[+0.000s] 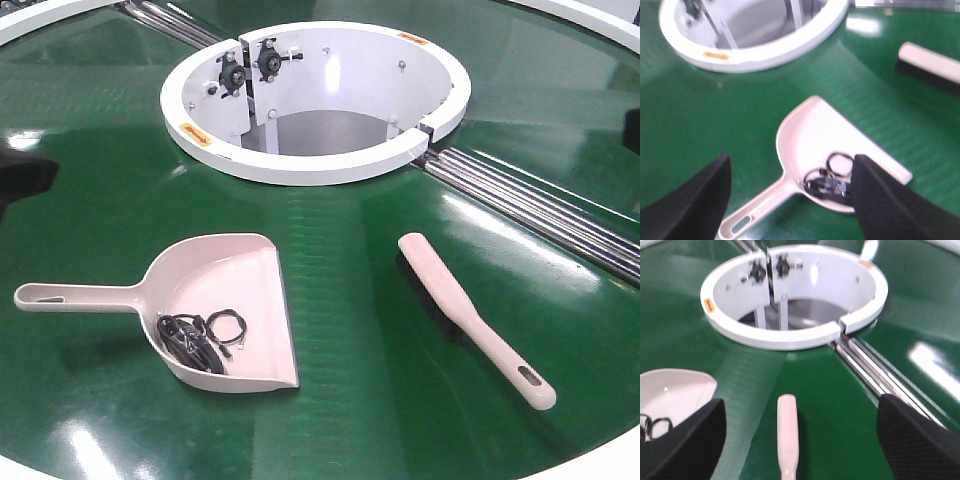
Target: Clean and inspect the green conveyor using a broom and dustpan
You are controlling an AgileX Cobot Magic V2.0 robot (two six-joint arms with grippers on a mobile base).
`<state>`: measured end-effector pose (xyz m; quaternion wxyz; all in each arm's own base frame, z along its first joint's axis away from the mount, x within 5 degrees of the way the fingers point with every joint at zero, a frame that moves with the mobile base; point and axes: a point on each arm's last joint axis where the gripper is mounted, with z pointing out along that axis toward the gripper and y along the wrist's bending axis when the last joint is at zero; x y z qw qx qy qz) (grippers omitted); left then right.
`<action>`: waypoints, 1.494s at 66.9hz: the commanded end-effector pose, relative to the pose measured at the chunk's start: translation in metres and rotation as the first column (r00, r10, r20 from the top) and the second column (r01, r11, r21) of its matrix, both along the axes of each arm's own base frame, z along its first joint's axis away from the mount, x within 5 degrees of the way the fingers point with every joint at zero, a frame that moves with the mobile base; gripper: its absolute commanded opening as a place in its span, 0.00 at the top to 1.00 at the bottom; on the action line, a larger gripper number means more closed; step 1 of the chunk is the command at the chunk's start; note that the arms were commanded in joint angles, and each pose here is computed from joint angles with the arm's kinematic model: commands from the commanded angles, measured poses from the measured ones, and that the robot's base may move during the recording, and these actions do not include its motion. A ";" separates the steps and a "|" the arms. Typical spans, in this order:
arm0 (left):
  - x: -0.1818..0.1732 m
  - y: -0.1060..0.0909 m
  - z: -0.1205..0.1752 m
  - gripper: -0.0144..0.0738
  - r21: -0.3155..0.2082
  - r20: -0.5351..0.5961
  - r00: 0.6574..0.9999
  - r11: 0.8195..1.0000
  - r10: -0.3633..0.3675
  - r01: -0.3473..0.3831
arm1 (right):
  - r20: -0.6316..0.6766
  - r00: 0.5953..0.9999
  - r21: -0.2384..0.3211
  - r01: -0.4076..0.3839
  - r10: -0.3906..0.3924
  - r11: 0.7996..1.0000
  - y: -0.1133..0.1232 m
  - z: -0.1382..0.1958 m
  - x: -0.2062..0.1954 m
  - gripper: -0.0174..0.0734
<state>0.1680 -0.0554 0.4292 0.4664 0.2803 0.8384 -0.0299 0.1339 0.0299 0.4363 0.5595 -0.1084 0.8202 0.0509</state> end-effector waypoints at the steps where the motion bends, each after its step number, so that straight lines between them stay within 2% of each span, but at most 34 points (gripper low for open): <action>1: -0.021 0.007 0.007 0.31 -0.088 0.190 0.981 0.996 0.036 -0.019 | 0.177 0.984 -0.007 -0.004 0.005 1.000 -0.004 -0.004 -0.013 0.17; 8: -0.046 0.014 -0.015 0.31 -0.126 0.276 0.959 0.992 0.059 -0.025 | 0.257 0.966 -0.015 -0.007 0.011 1.000 -0.008 -0.035 -0.032 0.17; 15: -0.073 0.022 -0.040 0.31 -0.203 0.360 0.928 0.979 0.094 -0.020 | 0.327 0.945 0.008 -0.009 0.006 1.000 -0.012 -0.065 -0.051 0.17; 25: -0.103 0.030 -0.086 0.31 -0.325 0.443 0.884 0.946 0.149 0.003 | 0.451 0.893 0.034 -0.009 -0.007 0.999 -0.017 -0.106 -0.075 0.17; 29: -0.111 0.033 -0.104 0.31 -0.352 0.475 0.863 0.936 0.172 0.007 | 0.499 0.867 0.039 -0.010 -0.011 0.999 -0.019 -0.121 -0.081 0.17; 36: -0.114 0.036 -0.133 0.31 -0.362 0.496 0.847 0.932 0.193 0.000 | 0.551 0.834 0.030 -0.008 -0.010 1.000 -0.019 -0.144 -0.083 0.17; 44: -0.110 0.035 -0.161 0.31 -0.346 0.446 0.875 0.938 0.187 -0.024 | 0.563 0.826 0.052 -0.011 -0.020 0.999 -0.018 -0.160 -0.079 0.17; 54: -0.109 0.035 -0.167 0.31 -0.343 0.435 0.881 0.939 0.187 -0.030 | 0.551 0.834 0.049 -0.011 -0.018 0.999 -0.018 -0.165 -0.077 0.17; 59: -0.109 0.035 -0.167 0.35 -0.343 0.435 0.881 0.939 0.187 -0.030 | 0.547 0.837 0.047 -0.010 -0.017 0.999 -0.018 -0.165 -0.077 0.19; 64: -0.109 0.035 -0.167 0.45 -0.343 0.434 0.881 0.939 0.187 -0.030 | 0.546 0.838 0.046 -0.010 -0.017 0.999 -0.018 -0.166 -0.077 0.27; 67: -0.109 0.035 -0.167 0.56 -0.344 0.433 0.882 0.939 0.187 -0.030 | 0.546 0.838 0.046 -0.010 -0.016 0.999 -0.018 -0.166 -0.077 0.35; 73: -0.109 0.035 -0.167 0.82 -0.346 0.432 0.882 0.938 0.188 -0.030 | 0.546 0.838 0.046 -0.010 -0.016 0.999 -0.018 -0.166 -0.077 0.59; 77: -0.109 0.035 -0.167 0.85 -0.346 0.432 0.882 0.938 0.188 -0.030 | 0.549 0.836 0.046 -0.010 -0.017 0.999 -0.018 -0.165 -0.077 0.77; 79: -0.109 0.035 -0.167 0.85 -0.346 0.432 0.882 0.938 0.188 -0.030 | 0.549 0.835 0.050 -0.011 -0.019 0.999 -0.018 -0.165 -0.077 0.83; 100: -0.109 0.035 -0.167 0.85 -0.344 0.432 0.883 0.938 0.187 -0.030 | 0.548 0.837 0.049 -0.011 -0.018 0.999 -0.018 -0.165 -0.077 0.82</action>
